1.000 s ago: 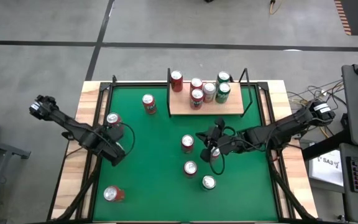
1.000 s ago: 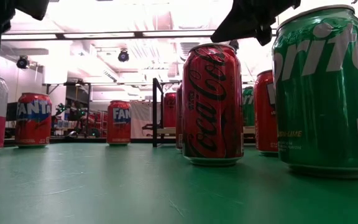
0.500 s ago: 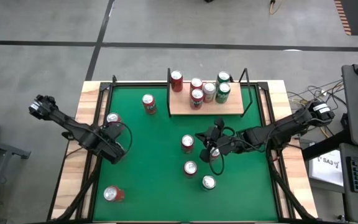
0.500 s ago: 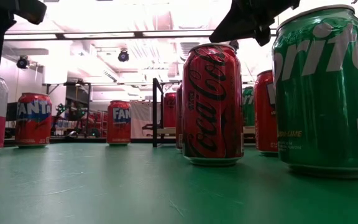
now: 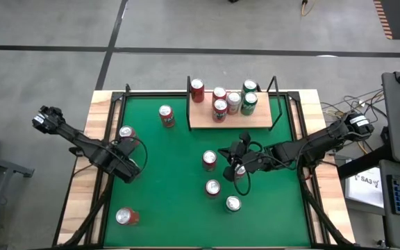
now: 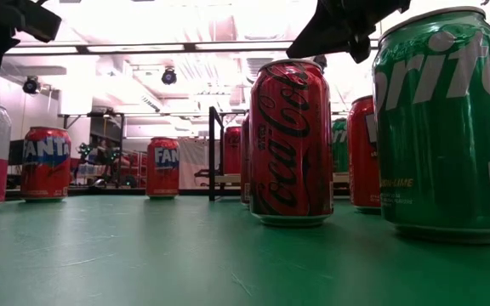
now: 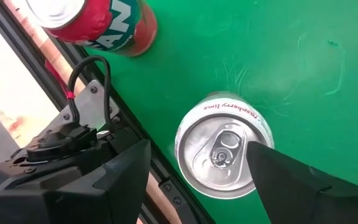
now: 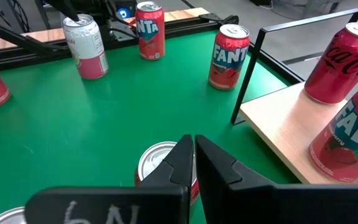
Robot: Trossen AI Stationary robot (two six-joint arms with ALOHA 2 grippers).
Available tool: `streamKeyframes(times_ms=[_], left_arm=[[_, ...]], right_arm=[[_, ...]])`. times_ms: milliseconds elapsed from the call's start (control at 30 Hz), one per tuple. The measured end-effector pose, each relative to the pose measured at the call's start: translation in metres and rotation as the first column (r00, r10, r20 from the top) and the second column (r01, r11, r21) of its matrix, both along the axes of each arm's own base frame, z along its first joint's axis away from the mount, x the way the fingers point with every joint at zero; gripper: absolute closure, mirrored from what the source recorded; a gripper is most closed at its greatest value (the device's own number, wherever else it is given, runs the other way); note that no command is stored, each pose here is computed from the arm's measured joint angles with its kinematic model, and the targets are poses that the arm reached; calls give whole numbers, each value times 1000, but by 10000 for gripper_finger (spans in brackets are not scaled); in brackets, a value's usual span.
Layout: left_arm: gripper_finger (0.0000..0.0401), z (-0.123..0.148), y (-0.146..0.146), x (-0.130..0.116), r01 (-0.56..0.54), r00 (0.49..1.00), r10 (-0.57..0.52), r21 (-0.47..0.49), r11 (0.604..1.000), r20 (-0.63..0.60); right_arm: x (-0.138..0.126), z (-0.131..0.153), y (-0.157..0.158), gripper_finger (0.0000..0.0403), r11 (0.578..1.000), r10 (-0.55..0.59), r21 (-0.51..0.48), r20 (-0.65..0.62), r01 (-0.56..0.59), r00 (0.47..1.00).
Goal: Place canned beverage on shelf
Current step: Put the pink-white soda can on the shelf aligned with the other pink-white soda can
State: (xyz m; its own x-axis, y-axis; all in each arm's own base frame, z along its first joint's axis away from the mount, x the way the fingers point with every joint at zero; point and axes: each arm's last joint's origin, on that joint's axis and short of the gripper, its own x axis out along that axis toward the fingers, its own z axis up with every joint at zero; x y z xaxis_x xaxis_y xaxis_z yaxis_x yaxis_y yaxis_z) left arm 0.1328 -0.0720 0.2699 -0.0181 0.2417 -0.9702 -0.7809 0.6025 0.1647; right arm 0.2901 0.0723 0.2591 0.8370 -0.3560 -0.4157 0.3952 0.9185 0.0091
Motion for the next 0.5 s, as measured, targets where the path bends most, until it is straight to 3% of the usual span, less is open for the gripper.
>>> streamKeyframes(times_ms=[500], left_arm=[[145,4,1,0,-4,999,4,1,1000,40]], right_arm=[[1,-2,0,394,1000,-3,3,-4,3,1000]])
